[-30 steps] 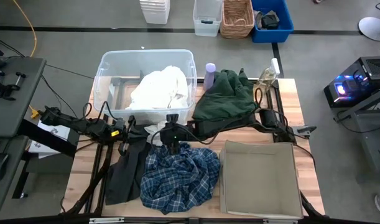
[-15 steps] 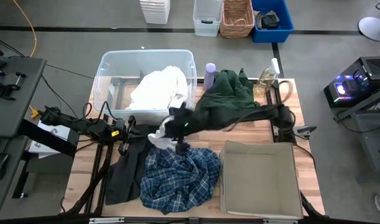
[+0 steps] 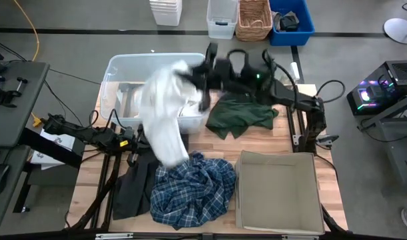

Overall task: Sort clothes
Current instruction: Put the white handkerchief into the transparent bin

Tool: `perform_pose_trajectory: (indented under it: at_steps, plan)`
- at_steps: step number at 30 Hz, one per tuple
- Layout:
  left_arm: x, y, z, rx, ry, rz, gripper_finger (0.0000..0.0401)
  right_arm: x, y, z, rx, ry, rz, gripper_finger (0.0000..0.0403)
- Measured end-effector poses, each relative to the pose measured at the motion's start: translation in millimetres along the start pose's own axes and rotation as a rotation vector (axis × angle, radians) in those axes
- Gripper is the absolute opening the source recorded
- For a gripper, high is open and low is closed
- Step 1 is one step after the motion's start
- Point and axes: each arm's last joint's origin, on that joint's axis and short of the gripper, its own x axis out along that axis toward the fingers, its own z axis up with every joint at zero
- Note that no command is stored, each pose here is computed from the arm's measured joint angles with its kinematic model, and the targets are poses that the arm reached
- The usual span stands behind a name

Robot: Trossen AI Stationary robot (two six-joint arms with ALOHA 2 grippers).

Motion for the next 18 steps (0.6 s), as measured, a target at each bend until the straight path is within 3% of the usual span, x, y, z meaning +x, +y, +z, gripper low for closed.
perform_pose_trajectory:
  at_steps: [4,8,13,18]
  plan:
    - [0.0,0.0,0.0,0.0,0.0,0.001,0.0001,11.5,-34.9,-21.2,0.023,-0.073,-0.195,0.0002]
    - [0.0,0.0,0.0,0.0,0.0,0.001,0.0001,25.3,-59.5,-69.5,0.059,0.073,-0.31,0.0002]
    - [0.0,0.0,0.1,0.0,-0.001,0.001,0.0001,28.7,-67.0,-135.2,0.265,0.412,-0.302,0.0027]
    - [0.0,0.0,0.0,0.0,0.0,0.001,0.0001,20.8,-52.2,-151.0,0.367,0.622,-0.168,0.0128]
